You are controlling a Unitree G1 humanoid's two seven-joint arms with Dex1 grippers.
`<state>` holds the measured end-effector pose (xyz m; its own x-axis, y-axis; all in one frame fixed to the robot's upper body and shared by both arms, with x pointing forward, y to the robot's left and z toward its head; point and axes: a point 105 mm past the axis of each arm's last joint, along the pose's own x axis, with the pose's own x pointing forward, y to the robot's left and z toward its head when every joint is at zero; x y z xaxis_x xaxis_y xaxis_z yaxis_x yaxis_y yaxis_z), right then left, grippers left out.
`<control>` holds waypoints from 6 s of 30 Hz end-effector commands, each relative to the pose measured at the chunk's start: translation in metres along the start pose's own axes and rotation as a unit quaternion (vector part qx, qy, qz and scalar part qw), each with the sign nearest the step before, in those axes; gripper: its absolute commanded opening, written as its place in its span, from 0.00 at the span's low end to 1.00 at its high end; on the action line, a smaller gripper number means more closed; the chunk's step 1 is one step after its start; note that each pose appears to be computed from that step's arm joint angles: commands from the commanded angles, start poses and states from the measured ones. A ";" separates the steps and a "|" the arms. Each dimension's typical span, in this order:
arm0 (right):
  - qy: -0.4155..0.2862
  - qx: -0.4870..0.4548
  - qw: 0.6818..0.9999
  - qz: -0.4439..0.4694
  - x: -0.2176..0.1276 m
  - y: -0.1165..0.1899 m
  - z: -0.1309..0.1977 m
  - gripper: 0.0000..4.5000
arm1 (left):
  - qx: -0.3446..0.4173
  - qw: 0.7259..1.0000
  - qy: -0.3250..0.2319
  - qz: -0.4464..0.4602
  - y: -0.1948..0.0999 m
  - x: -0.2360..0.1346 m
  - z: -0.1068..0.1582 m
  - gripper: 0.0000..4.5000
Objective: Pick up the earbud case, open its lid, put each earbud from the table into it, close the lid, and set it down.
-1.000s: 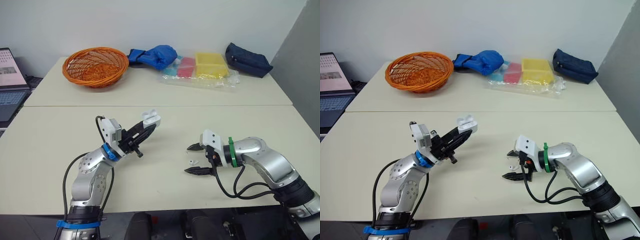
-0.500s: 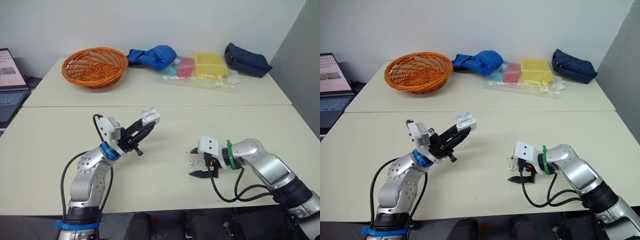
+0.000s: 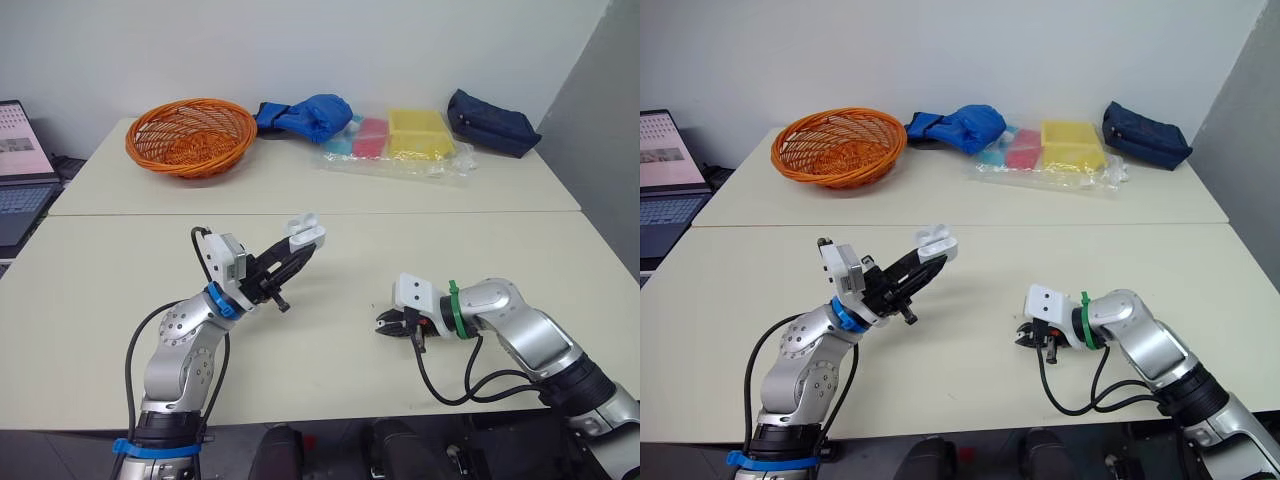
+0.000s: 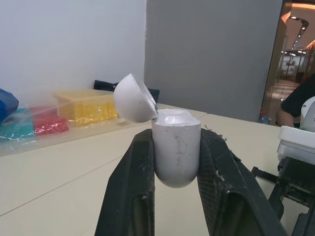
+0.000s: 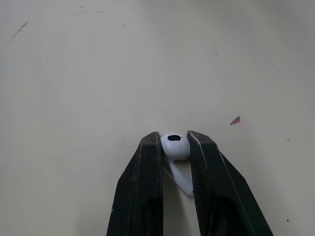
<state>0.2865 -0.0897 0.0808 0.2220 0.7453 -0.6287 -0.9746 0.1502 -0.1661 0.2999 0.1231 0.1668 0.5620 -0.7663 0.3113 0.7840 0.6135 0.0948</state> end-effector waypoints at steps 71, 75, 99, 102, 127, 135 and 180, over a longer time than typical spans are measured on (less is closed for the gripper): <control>0.286 0.059 0.956 -0.026 -0.238 0.011 -0.163 0.53 | -0.022 1.000 0.002 -0.016 -0.038 -0.007 0.003 0.17; 0.307 0.038 0.951 -0.006 -0.236 0.012 -0.155 0.53 | -0.023 1.000 0.002 -0.014 -0.040 -0.007 0.001 0.17; 0.336 -0.009 0.942 0.017 -0.214 0.012 -0.146 0.53 | -0.018 1.000 0.010 -0.002 -0.034 -0.009 0.001 0.17; 0.352 -0.041 0.935 0.026 -0.213 0.012 -0.149 0.53 | -0.015 1.000 0.009 0.000 -0.033 -0.009 0.001 0.17; 0.377 -0.049 0.925 0.016 -0.212 0.007 -0.156 0.23 | -0.011 1.000 0.010 0.000 -0.034 -0.009 0.005 0.17; 0.371 -0.051 0.927 0.015 -0.210 0.006 -0.154 0.09 | -0.012 1.000 0.012 -0.003 -0.034 -0.008 0.004 0.17; -0.422 0.241 0.864 -0.132 -0.058 -0.031 0.188 0.09 | 0.022 0.995 -0.092 0.031 -0.008 0.068 0.021 0.17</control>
<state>0.3016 -0.0158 0.2553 0.5556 0.8189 0.1442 -0.8172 0.5059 0.2761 0.3318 0.0749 0.1906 0.5899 -0.6761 0.4414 0.7282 0.6817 0.0711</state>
